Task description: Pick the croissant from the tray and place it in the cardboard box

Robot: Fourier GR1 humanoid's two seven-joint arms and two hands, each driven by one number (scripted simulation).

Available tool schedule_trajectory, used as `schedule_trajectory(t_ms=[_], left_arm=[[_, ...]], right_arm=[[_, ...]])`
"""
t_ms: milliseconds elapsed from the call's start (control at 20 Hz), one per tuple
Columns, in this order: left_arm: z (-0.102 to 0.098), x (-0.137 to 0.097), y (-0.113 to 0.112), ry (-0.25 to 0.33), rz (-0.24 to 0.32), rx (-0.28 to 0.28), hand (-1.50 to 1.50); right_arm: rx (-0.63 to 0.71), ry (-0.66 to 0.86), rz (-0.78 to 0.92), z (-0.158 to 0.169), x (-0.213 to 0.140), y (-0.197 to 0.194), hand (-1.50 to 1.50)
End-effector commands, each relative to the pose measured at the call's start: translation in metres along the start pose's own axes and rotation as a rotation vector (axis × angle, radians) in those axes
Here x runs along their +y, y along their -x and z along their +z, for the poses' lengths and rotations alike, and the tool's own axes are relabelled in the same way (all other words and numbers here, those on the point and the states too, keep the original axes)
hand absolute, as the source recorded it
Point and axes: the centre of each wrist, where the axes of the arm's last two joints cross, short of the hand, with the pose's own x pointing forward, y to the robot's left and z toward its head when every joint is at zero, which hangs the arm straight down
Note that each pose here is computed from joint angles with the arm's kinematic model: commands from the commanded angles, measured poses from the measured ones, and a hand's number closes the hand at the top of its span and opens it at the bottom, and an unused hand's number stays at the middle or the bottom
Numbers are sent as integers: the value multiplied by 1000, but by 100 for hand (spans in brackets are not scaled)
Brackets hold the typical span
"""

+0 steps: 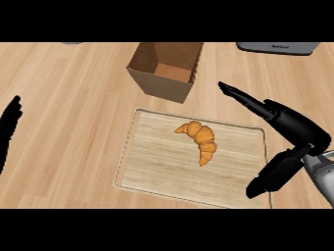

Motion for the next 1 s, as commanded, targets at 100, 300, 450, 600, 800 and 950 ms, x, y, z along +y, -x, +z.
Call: schedule_trajectory(t_ms=[100, 300, 450, 600, 800, 950], left_arm=[[-16, -5, -15, -5, -27, 5, 0], [-17, -11, -12, -4, -32, 5, 0], [-12, -22, -10, 8, -36, 19, 0], [-23, -29, -18, 10, -37, 8, 0], [-23, -24, -13, 4, -46, 28, 0], [-23, -17, -6, -2, -31, 40, 0]], right_arm=[[-73, -214, -259, -2, 42, 68, -150], [-184, -279, -334, -11, 25, 91, -150], [-223, -304, -146, -33, -6, 82, -150], [-185, -396, 98, -55, -24, 64, -150], [-153, -555, 261, -74, -29, 61, -150], [-127, -667, 344, -88, -14, 70, -150]])
